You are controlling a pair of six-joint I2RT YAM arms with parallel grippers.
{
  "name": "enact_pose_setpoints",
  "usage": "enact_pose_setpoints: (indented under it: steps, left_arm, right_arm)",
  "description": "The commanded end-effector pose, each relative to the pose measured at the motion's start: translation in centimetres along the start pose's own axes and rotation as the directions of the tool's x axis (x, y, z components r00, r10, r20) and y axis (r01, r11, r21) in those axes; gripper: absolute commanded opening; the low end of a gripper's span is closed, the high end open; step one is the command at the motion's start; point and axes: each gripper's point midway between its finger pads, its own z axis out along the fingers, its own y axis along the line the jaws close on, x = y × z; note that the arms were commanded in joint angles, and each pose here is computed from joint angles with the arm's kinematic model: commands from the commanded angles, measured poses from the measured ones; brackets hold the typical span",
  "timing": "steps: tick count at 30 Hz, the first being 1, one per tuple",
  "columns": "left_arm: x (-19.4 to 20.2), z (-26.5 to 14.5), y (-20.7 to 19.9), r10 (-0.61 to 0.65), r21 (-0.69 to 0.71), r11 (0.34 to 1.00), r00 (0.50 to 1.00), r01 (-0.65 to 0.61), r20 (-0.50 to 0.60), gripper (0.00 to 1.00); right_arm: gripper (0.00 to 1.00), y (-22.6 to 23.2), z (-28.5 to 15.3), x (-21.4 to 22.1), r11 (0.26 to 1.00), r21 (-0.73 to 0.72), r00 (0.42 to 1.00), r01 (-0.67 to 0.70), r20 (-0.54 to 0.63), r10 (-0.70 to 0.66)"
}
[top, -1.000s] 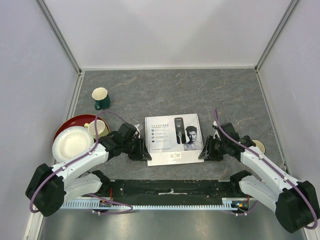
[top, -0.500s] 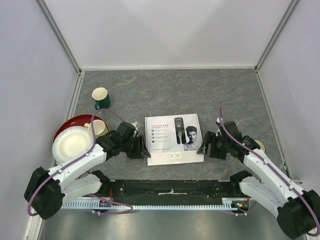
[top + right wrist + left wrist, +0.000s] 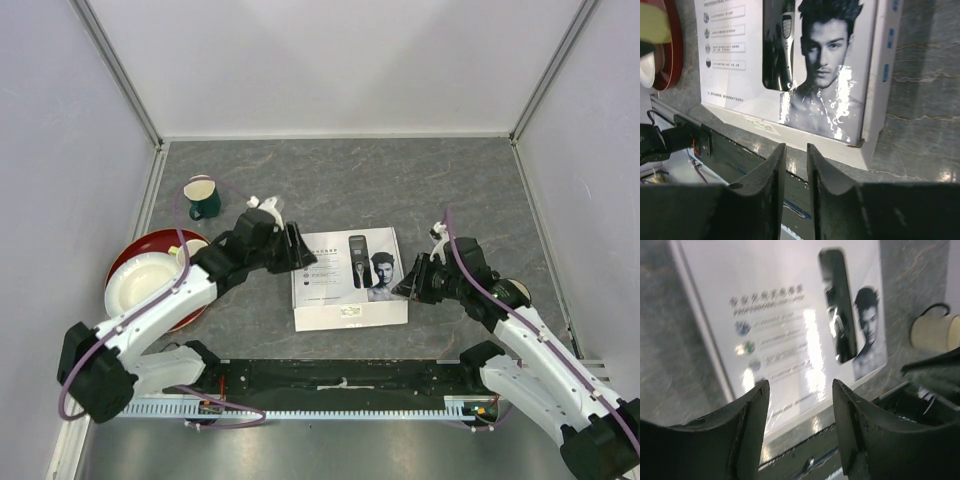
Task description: Sort the hair-cutting tools
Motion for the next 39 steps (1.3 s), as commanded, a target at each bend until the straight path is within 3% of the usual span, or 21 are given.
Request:
enact_pose_setpoints:
  steps: [1, 7, 13, 17, 27, 39]
  left_arm:
    - [-6.7, 2.5, -4.4, 0.033, 0.103, 0.993, 0.985, -0.051, 0.171, 0.6]
    - [-10.4, 7.4, -5.2, 0.078, 0.085, 0.992, 0.988, -0.091, 0.137, 0.6]
    - [-12.8, 12.5, -4.2, 0.07, 0.09, 0.993, 0.992, -0.08, 0.108, 0.6]
    - [-13.2, 15.0, -3.9, 0.075, 0.106, 0.991, 0.995, -0.082, 0.067, 0.59]
    - [-9.3, 18.8, -0.6, 0.016, 0.045, 0.999, 0.997, -0.013, -0.074, 0.56]
    - [-4.6, 16.8, 1.2, -0.026, 0.048, 0.998, 0.987, 0.034, -0.157, 0.43]
  right_arm:
    - [0.29, 2.6, 0.4, 0.8, 0.987, -0.15, 0.998, 0.057, 0.001, -0.057]
    - [0.26, 2.6, 1.8, 3.0, 0.974, -0.161, 0.985, 0.16, -0.033, -0.167]
    - [0.25, -0.3, 4.7, 5.3, 0.987, -0.025, 0.978, 0.16, -0.133, -0.162]
    - [0.26, -2.4, 6.1, 5.2, 0.986, 0.077, 0.982, 0.146, -0.133, -0.135]
    - [0.27, -3.6, 8.3, 3.1, 0.977, 0.175, 0.991, 0.126, -0.058, -0.117]
    - [0.26, -3.0, 10.0, -0.3, 0.972, 0.197, 0.992, 0.125, 0.011, -0.129]
